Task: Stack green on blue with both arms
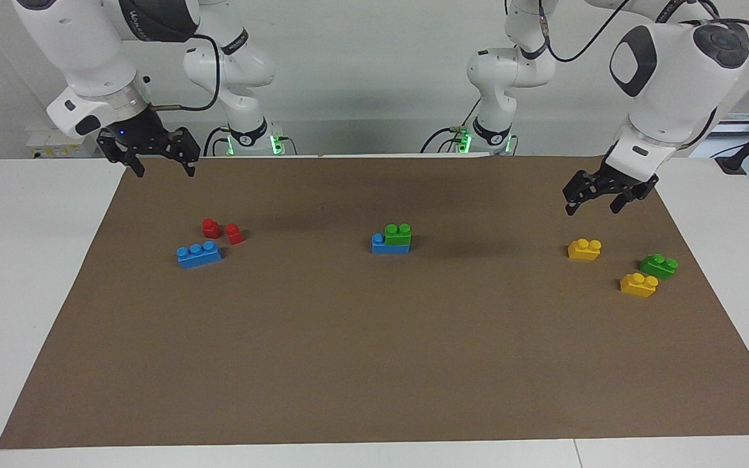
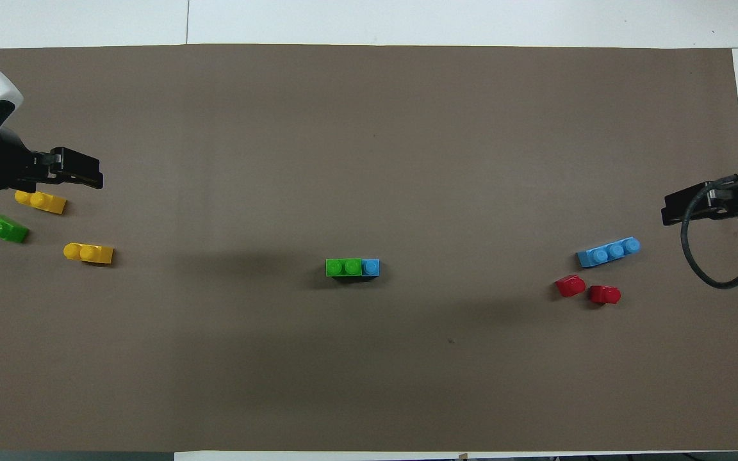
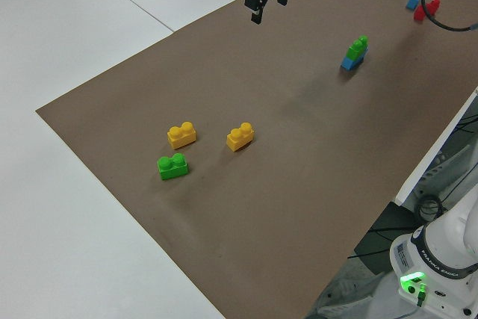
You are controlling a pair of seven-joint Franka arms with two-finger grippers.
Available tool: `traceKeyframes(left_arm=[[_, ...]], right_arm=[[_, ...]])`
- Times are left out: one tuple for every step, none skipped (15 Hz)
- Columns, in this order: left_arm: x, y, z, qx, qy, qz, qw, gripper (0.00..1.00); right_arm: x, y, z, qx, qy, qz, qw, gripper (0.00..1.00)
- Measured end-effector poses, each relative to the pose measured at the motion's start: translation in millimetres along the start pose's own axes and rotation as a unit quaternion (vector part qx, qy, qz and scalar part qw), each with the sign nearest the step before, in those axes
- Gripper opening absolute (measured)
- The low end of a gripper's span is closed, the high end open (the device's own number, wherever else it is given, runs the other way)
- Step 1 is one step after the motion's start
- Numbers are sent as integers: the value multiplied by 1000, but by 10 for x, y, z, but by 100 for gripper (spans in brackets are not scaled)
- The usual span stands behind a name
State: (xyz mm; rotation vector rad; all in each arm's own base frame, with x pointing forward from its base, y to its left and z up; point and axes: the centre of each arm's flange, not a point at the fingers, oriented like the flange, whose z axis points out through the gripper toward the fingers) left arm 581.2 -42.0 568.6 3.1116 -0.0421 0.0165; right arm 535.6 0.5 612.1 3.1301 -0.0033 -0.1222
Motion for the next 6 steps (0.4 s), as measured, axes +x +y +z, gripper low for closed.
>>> traceKeyframes(left_arm=[[0,0,-2,0,0,0,1000,100],[0,1,-3,0,0,0,1000,100],[0,1,-3,0,0,0,1000,100],[0,1,-3,0,0,0,1000,100],[0,1,-3,0,0,0,1000,100],[0,1,-3,0,0,0,1000,100]], right_arm=[[0,0,0,0,0,-1,1000,100],[0,0,0,0,0,-2,1000,100],[0,-1,0,0,0,-3,1000,100],[0,-1,0,0,0,-4,1000,100],[0,-2,0,0,0,-4,1000,100],[0,-3,0,0,0,-4,1000,100]])
